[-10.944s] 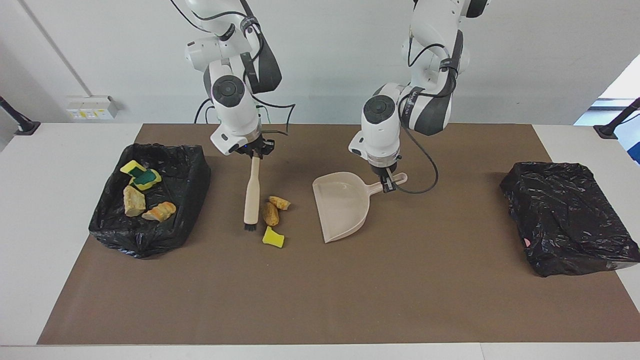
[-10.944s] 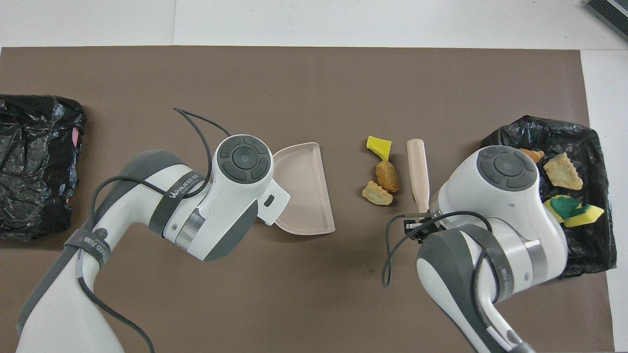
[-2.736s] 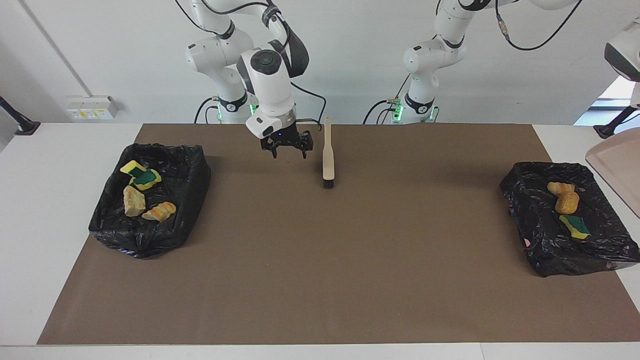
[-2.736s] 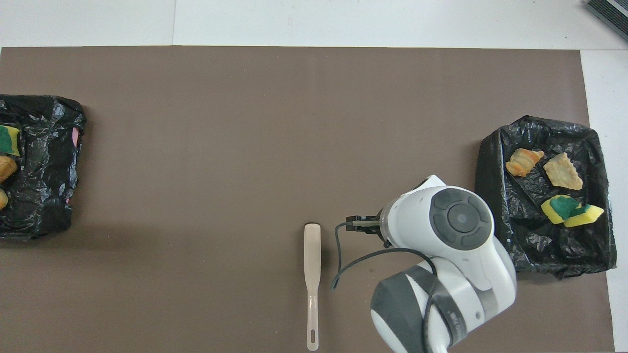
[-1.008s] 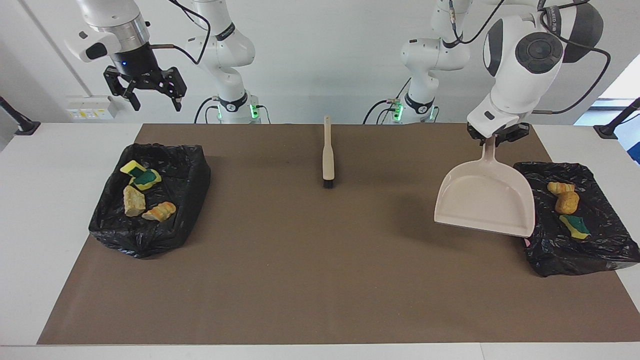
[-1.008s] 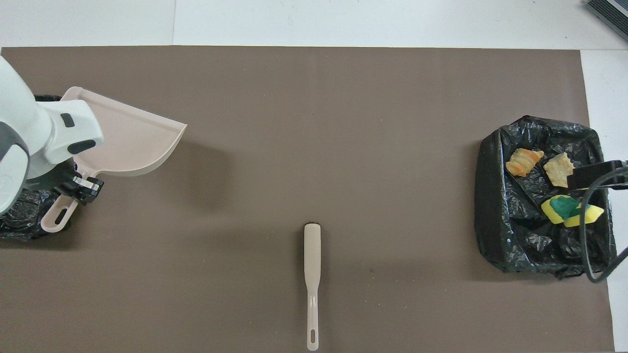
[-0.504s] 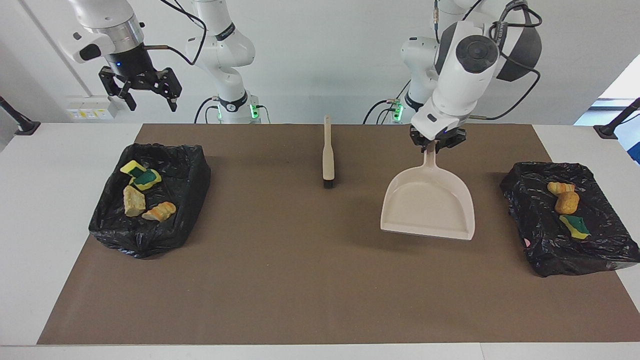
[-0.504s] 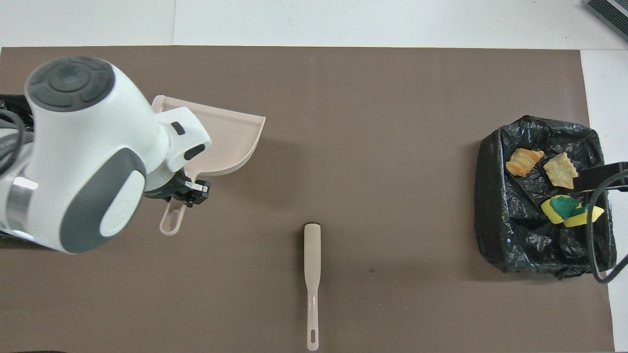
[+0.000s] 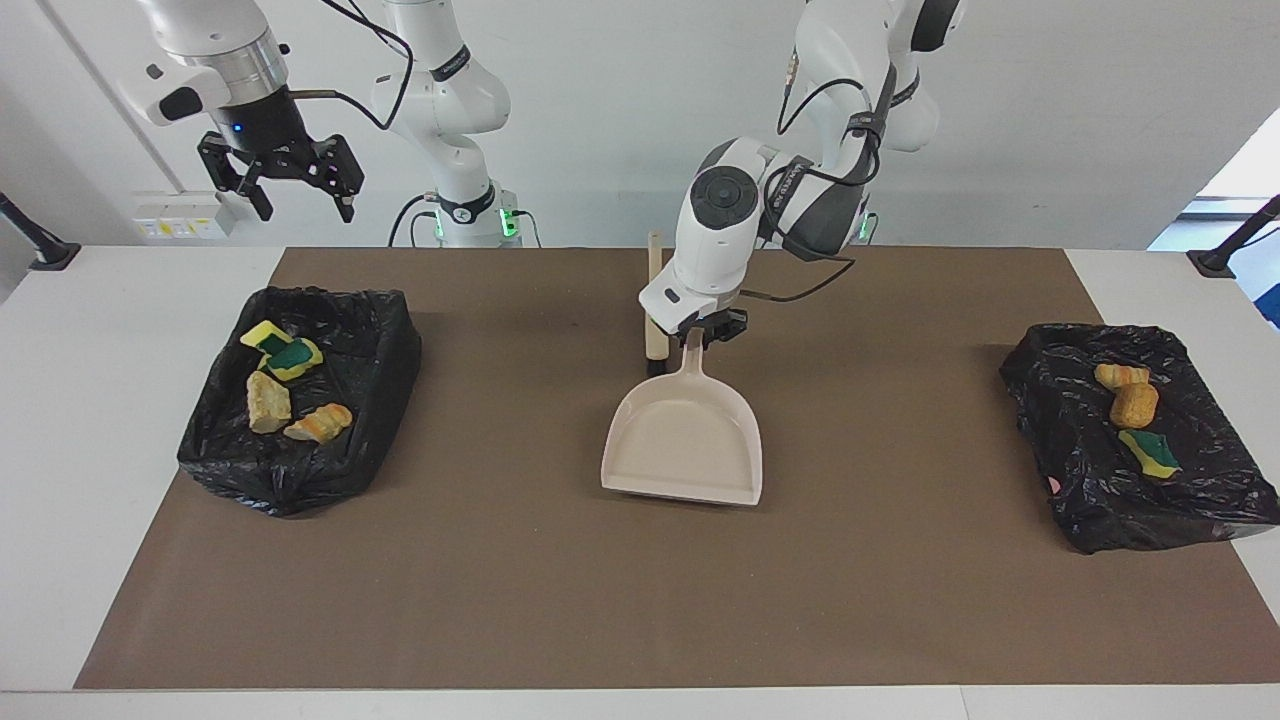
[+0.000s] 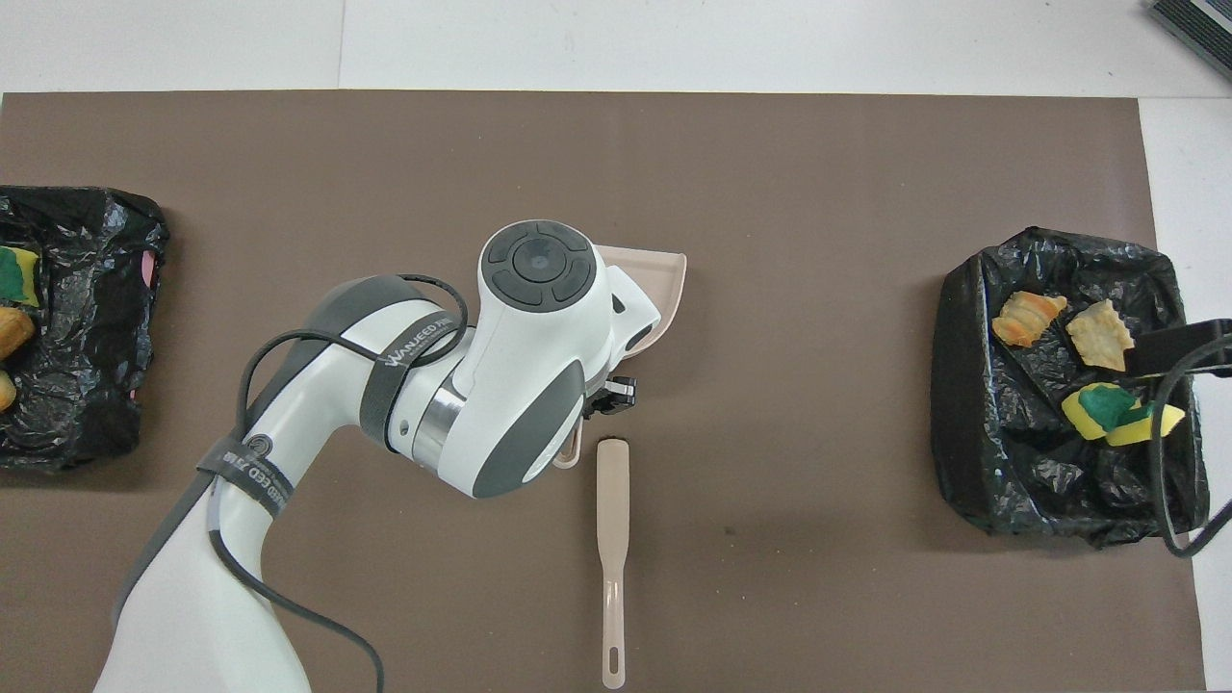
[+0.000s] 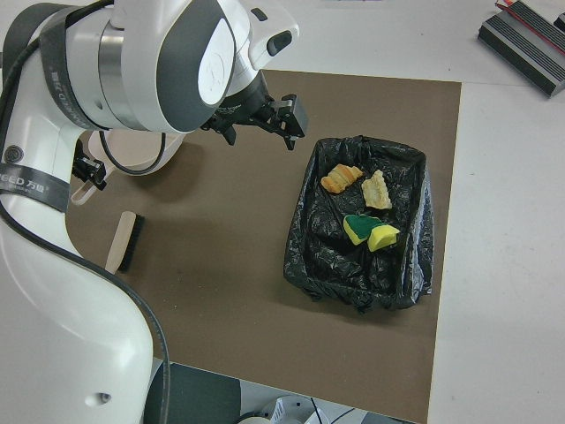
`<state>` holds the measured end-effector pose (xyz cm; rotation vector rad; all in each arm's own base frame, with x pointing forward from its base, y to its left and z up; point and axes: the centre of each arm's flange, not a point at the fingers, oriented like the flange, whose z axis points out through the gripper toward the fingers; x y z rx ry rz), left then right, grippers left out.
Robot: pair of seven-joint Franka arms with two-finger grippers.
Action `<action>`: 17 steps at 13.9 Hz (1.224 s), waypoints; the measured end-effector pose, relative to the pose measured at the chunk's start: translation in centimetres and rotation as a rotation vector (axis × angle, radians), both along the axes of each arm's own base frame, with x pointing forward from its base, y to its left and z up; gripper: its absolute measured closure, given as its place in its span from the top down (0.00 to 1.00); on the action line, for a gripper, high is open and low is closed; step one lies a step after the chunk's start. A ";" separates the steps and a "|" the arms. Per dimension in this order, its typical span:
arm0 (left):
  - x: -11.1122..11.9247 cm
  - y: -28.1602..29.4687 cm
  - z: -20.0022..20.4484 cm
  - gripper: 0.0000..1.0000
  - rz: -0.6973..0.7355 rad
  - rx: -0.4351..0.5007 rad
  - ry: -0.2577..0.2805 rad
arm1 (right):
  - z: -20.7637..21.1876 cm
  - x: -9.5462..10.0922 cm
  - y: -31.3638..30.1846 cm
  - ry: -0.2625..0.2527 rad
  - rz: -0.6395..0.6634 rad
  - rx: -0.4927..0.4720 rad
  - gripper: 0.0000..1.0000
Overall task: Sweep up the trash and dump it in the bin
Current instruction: 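Bring the empty dustpan back and lower it with the left gripper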
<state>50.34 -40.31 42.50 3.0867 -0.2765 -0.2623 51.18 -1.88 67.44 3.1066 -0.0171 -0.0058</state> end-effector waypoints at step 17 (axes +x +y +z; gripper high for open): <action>4.7 1.7 4.7 1.00 0.258 -0.076 -0.144 | -0.1 0.0 0.0 0.003 0.000 0.000 1.00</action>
